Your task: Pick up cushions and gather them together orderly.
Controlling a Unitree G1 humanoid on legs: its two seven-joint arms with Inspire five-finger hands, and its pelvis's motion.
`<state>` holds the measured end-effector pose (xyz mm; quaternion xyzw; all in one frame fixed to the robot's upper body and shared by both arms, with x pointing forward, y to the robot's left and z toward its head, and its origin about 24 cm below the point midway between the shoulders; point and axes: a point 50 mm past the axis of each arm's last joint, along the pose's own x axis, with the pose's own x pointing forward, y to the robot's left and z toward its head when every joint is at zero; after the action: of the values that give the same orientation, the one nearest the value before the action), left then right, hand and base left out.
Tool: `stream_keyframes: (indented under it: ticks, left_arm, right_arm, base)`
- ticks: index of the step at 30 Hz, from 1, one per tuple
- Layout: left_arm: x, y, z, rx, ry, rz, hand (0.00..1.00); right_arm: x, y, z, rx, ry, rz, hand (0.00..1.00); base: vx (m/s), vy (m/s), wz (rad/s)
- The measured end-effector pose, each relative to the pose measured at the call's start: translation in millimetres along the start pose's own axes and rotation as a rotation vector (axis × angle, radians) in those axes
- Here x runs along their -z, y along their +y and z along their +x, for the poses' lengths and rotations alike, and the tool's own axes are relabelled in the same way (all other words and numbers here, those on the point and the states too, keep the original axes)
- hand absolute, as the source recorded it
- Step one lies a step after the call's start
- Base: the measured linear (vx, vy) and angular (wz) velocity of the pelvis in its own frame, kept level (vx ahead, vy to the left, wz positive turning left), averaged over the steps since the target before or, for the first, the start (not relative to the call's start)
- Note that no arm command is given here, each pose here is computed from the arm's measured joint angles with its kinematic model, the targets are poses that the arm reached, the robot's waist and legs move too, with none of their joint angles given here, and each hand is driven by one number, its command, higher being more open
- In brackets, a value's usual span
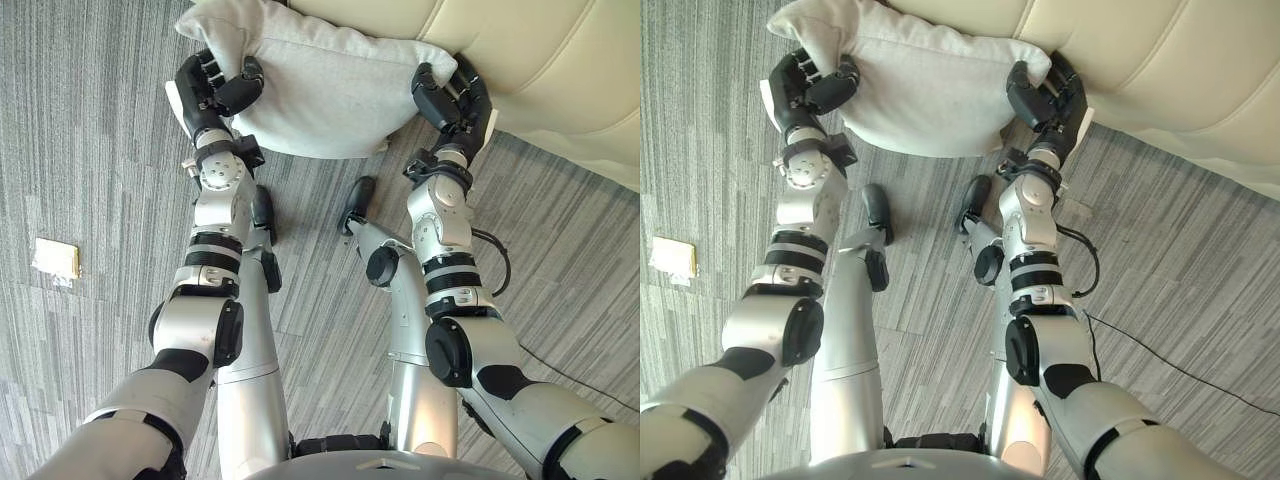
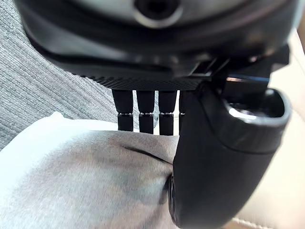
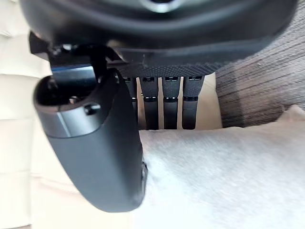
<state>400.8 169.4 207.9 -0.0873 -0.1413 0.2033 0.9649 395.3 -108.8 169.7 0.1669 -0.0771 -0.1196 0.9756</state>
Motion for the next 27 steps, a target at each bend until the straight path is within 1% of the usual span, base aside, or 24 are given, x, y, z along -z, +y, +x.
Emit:
stream_keyframes:
  ticks: [4, 8, 10, 13, 15, 16, 18, 20, 27]
  left_arm:
    - [2, 4, -1, -0.005, 0.006, 0.005, 0.0]
    - [11, 2, -14, -0.007, 0.015, -0.036, 0.0]
    - [22, 8, -27, -0.015, 0.03, -0.068, 0.0]
    - [37, 15, -43, -0.025, 0.059, -0.106, 0.0]
    - [47, 22, -53, -0.036, 0.077, -0.114, 0.0]
    - [57, 27, -63, -0.044, 0.103, -0.117, 0.0]
    - [64, 29, -74, -0.039, 0.121, -0.113, 0.0]
    - [74, 32, -91, -0.028, 0.145, -0.118, 0.0]
    - [89, 46, -127, -0.018, 0.18, -0.125, 0.0]
  right_arm:
    - [9, -2, -4, -0.016, 0.016, -0.04, 0.0]
    - [23, -16, -16, -0.004, 0.035, -0.077, 0.0]
    - [38, -23, -28, -0.007, 0.063, -0.104, 0.0]
    - [50, -31, -43, -0.002, 0.084, -0.12, 0.0]
    - [54, -36, -54, -0.007, 0.077, -0.134, 0.0]
    - [58, -42, -62, 0.002, 0.084, -0.134, 0.0]
    - [62, -48, -68, 0.01, 0.083, -0.147, 0.0]
    - [65, -60, -80, 0.03, 0.079, -0.159, 0.0]
    - [79, -78, -109, 0.019, 0.099, -0.261, 0.0]
  base:
    - [0.03, -0.02, 0.03]
    - [0.0, 0.027, 0.0]
    - [-0.04, 0.043, -0.01]
    - [-0.03, 0.016, 0.04]
    - [-0.01, -0.013, 0.05]
    - [0.0, -0.019, 0.04]
    - [0.02, -0.006, 0.04]
    - [0.04, 0.018, 0.02]
    - [0.1, -0.002, -0.01]
